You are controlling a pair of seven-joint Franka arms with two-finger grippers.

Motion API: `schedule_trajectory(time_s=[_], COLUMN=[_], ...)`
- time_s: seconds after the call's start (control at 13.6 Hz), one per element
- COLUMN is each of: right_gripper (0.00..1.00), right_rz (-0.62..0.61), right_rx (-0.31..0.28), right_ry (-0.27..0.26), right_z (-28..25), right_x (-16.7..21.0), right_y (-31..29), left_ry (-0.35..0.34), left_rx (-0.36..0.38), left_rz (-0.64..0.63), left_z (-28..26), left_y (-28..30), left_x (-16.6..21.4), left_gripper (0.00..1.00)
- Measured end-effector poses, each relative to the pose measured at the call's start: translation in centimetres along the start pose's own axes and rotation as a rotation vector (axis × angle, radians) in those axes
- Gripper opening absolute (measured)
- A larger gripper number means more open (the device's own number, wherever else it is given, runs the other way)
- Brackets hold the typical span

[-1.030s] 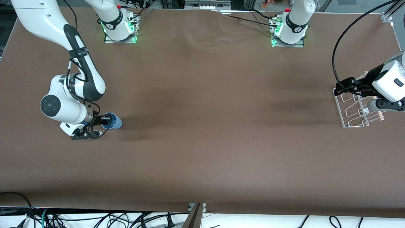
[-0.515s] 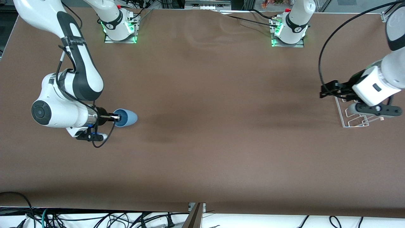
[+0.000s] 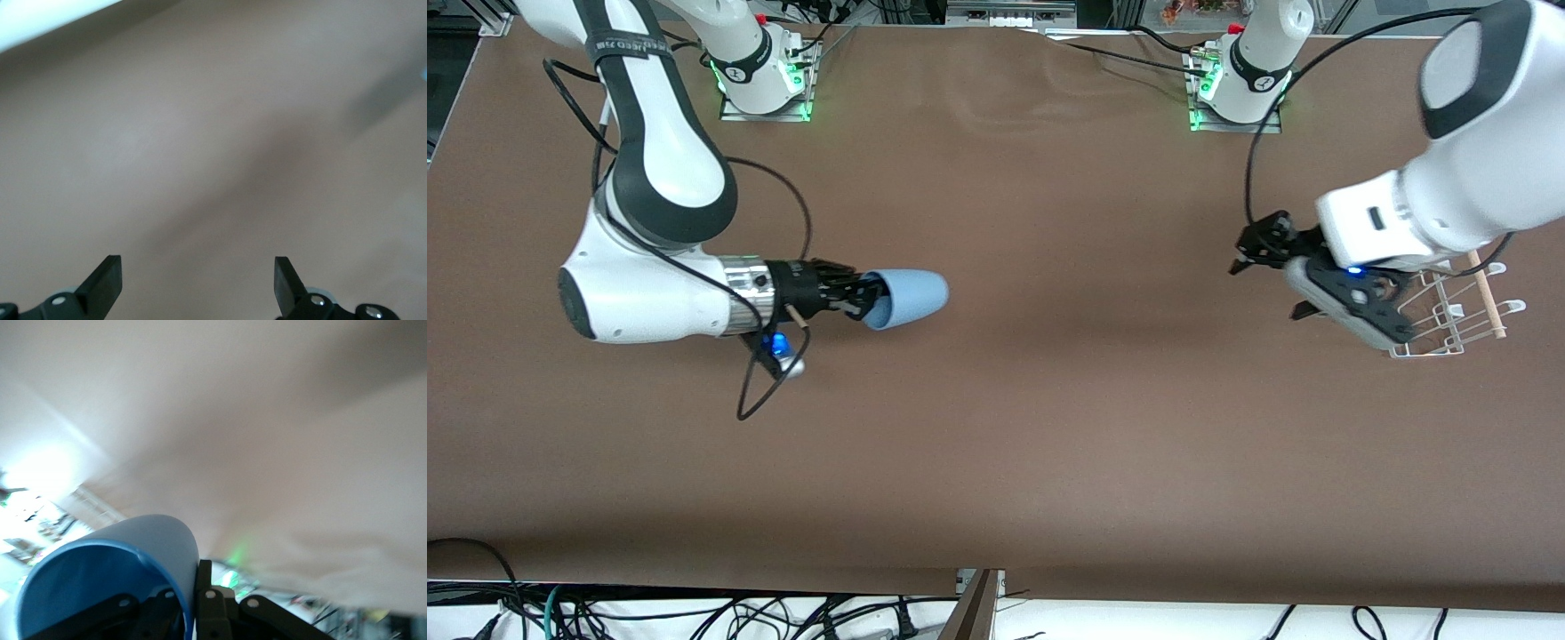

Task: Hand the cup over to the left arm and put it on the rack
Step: 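Lift the blue cup with the right gripper while the left gripper approaches, then close the left gripper on the cup's base beside the right gripper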

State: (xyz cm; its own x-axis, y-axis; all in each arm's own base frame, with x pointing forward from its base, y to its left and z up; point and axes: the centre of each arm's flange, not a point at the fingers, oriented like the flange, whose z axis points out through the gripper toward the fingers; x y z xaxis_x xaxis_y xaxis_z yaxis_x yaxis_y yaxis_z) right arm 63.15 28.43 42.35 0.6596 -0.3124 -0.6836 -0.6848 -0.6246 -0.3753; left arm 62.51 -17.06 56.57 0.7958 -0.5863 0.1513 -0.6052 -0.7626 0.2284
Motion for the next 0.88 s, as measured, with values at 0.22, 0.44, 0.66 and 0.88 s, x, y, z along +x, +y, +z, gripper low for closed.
schedule_trajectory(time_s=[0.22, 0.44, 0.66, 0.88], right_gripper=[0.04, 0.04, 0.04, 0.04], right_rz=[0.152, 0.290, 0.402, 0.448], right_rx=[0.145, 0.223, 0.268, 0.288], right_ry=[-0.072, -0.109, -0.095, -0.107], right_z=[2.8, 6.7, 10.2, 11.3], right_x=[-3.6, -6.2, -7.6, -8.5], right_y=[-3.7, -5.9, -7.1, -7.5], left_ry=[0.072, 0.131, 0.148, 0.187], left_rx=[0.009, 0.024, 0.008, 0.019], left_rz=[0.268, 0.453, 0.566, 0.654], left_z=[1.0, 1.6, 2.1, 2.8], left_y=[3.7, 6.6, 10.1, 12.3], left_x=[2.5, 4.0, 4.9, 5.7], left_gripper=[1.00, 1.00, 1.00, 1.00])
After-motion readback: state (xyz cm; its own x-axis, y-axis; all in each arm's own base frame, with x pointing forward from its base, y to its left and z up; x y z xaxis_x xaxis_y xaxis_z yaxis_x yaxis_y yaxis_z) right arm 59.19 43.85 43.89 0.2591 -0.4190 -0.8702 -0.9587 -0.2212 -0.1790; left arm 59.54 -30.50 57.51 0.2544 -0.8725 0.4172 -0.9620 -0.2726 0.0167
